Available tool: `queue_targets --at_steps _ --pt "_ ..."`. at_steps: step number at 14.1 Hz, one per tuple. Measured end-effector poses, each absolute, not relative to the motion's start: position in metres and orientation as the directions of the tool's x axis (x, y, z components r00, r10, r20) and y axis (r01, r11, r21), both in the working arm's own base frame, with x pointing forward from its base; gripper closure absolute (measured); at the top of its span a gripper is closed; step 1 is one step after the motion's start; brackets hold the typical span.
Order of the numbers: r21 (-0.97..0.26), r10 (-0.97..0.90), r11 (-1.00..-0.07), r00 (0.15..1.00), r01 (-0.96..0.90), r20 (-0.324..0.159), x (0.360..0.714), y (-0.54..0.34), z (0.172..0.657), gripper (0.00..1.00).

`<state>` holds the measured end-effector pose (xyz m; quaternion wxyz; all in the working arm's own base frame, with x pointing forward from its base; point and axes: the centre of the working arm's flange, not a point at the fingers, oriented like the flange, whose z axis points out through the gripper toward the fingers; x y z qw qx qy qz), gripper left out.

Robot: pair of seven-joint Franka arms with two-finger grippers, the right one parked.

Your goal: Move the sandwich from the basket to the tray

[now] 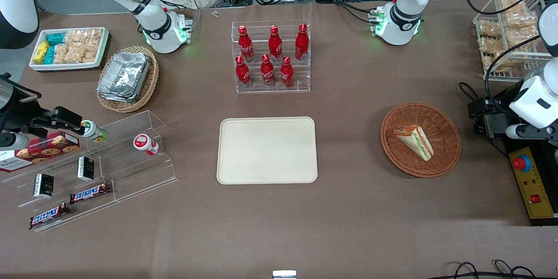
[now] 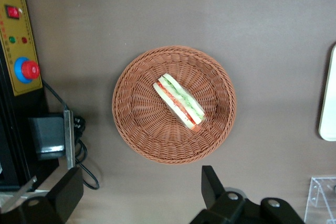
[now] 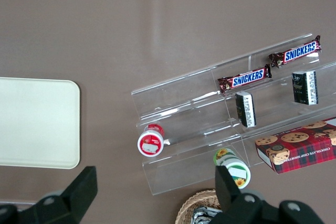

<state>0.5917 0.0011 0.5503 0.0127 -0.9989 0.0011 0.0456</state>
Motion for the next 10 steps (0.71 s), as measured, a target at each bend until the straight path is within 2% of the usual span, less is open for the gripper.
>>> queue_targets --at_steps 4,7,10 --pt "0.0 0.077 -0.997 0.992 0.078 -0.1 0.589 -0.003 0.535 0.0" --pt "0.003 0.207 -0.978 0.978 0.208 -0.034 0.571 -0.012 0.491 0.0" --pt "-0.014 0.334 -0.942 0.941 0.334 -0.049 0.548 -0.036 0.45 0.0"
